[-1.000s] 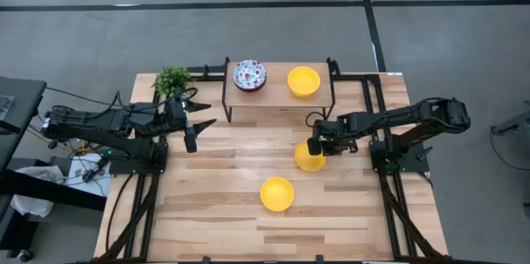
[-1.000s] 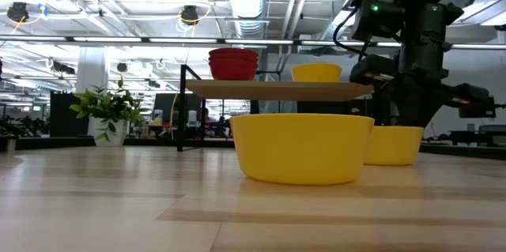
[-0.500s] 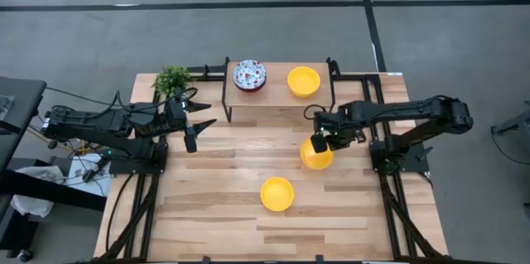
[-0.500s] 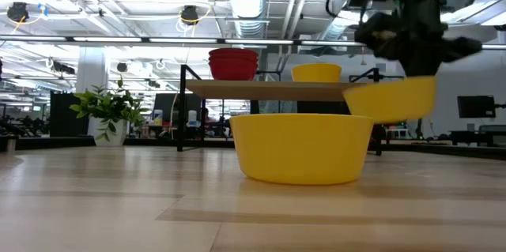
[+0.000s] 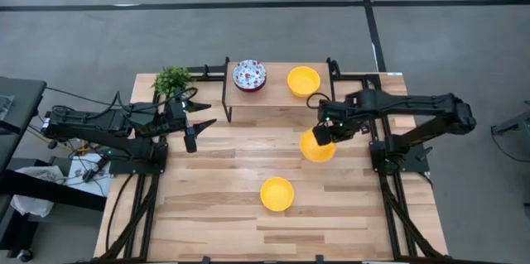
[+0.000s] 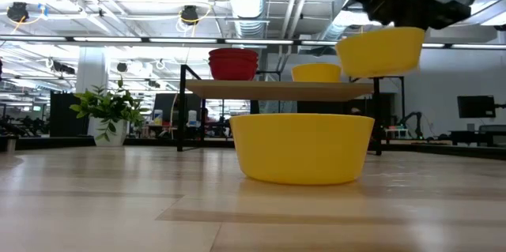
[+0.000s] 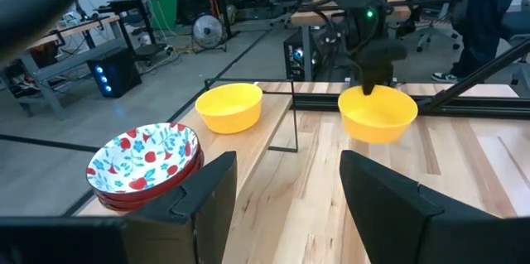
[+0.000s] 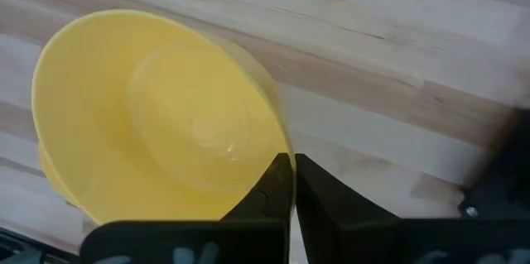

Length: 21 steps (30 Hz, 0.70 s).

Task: Pick & Place Mini bowls
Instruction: Stack the top yellow bowl on the yellow bowl on the shelf

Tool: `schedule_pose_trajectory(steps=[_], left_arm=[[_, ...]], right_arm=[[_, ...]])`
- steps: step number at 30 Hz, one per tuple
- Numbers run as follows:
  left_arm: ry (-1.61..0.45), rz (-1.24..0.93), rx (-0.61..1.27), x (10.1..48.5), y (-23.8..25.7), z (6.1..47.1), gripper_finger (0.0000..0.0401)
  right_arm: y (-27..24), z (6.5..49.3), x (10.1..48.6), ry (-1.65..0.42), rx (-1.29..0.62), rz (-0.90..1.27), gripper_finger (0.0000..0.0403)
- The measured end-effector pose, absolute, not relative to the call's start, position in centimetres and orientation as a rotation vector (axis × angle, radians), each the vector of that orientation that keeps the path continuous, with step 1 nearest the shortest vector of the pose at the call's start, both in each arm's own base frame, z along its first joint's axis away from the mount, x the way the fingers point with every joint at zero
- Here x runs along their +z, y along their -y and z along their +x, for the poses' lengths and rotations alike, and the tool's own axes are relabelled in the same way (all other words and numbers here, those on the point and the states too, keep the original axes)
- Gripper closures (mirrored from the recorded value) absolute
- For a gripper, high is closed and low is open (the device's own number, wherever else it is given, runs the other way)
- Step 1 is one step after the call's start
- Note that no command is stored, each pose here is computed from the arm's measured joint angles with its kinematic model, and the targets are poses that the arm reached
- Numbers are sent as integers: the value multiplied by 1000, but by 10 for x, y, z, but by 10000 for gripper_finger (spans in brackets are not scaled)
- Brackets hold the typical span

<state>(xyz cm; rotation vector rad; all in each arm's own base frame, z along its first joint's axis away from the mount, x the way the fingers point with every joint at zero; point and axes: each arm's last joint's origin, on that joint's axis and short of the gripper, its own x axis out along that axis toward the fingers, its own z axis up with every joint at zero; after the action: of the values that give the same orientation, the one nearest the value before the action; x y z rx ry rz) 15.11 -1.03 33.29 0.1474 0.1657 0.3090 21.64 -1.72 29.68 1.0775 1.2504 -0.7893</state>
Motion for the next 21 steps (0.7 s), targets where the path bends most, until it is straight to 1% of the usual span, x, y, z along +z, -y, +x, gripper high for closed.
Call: schedule_pose_trajectory(steps=[7,10,13,16,21], left_arm=[[-166,154,309,333,10,151,187],[-166,154,309,333,10,151,187],[-166,155,309,333,10,151,187],[-166,155,309,333,10,151,187],[-166,155,309,333,10,151,187]], right_arm=[[17,213,300,-1250,-780,1078,403],[16,215,306,-1253,-718,1067,403],[18,218,325,-1191,-672,1072,403],[23,218,354,-1102,-631,1082,403],[33,203,403,-990,-619,1108,403]])
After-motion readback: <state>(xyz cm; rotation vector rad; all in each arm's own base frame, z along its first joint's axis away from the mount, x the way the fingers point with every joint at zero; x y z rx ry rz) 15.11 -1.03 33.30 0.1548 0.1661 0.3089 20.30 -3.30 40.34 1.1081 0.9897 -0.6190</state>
